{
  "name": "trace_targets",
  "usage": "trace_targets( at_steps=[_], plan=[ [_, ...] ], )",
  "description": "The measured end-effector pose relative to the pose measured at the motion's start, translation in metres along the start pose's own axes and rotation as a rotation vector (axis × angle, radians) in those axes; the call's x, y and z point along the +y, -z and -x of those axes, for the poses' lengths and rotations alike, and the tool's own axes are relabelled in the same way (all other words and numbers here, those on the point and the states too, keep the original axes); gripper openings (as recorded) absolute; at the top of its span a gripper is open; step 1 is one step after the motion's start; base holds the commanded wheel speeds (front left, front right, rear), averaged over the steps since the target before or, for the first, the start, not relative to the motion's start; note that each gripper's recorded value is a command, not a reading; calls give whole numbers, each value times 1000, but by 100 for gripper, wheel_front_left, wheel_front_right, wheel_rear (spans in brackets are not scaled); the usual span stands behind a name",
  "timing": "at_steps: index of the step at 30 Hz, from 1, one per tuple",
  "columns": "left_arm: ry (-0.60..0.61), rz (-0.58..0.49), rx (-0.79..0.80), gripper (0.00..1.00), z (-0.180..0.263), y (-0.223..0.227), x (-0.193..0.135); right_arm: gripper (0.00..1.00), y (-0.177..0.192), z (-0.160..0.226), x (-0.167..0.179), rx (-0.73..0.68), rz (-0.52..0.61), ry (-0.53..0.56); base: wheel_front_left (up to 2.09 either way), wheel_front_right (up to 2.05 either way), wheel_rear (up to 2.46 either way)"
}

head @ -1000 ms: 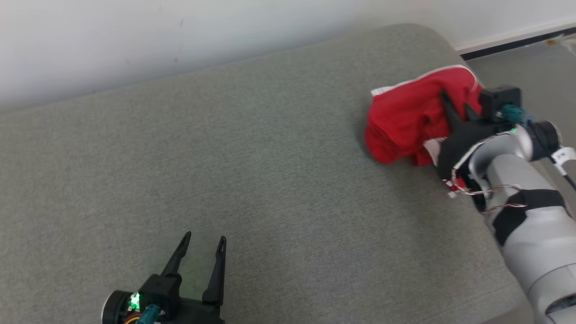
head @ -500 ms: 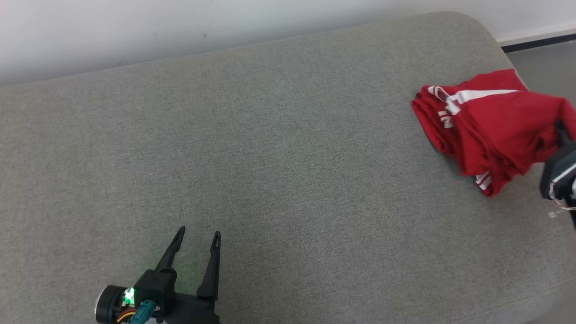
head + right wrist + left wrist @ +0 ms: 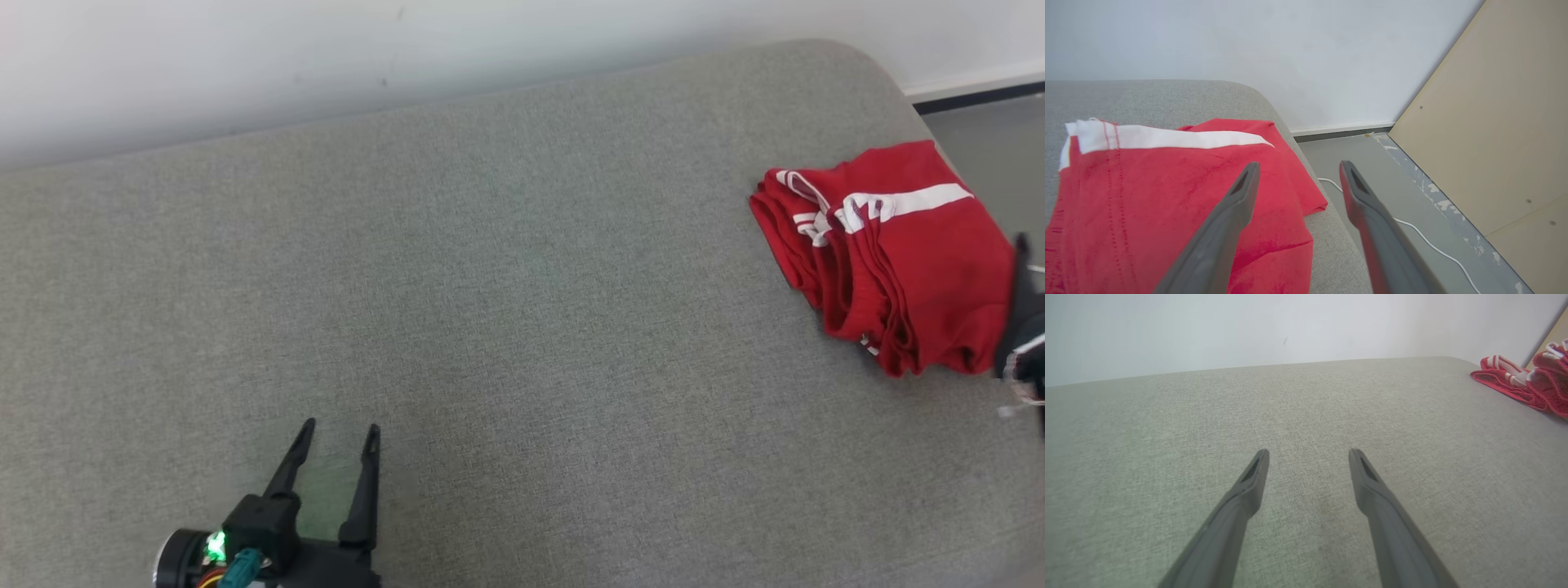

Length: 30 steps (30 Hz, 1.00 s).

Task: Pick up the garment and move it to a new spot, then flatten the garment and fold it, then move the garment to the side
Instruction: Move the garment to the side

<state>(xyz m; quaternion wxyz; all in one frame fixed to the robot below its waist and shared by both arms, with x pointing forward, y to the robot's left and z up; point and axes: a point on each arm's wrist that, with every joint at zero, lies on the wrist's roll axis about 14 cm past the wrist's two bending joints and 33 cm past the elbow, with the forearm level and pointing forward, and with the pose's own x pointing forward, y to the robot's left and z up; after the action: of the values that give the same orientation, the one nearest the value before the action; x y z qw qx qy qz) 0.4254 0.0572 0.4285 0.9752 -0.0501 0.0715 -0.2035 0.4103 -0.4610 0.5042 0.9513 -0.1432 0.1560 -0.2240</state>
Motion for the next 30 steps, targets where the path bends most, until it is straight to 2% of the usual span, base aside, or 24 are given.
trace_targets(
  at_steps=[8,19,30],
  plan=[
    [-45,-5,-26,100,11,-11,11,100,-17,12,51,-109,-60,-72,0,0,0],
    [-108,-10,-41,100,35,-17,25,100,-16,62,166,-186,-159,-291,0,0,0],
    [-230,-15,-63,100,73,-23,52,100,-7,112,222,-203,-246,-448,0,0,0]
  ],
)
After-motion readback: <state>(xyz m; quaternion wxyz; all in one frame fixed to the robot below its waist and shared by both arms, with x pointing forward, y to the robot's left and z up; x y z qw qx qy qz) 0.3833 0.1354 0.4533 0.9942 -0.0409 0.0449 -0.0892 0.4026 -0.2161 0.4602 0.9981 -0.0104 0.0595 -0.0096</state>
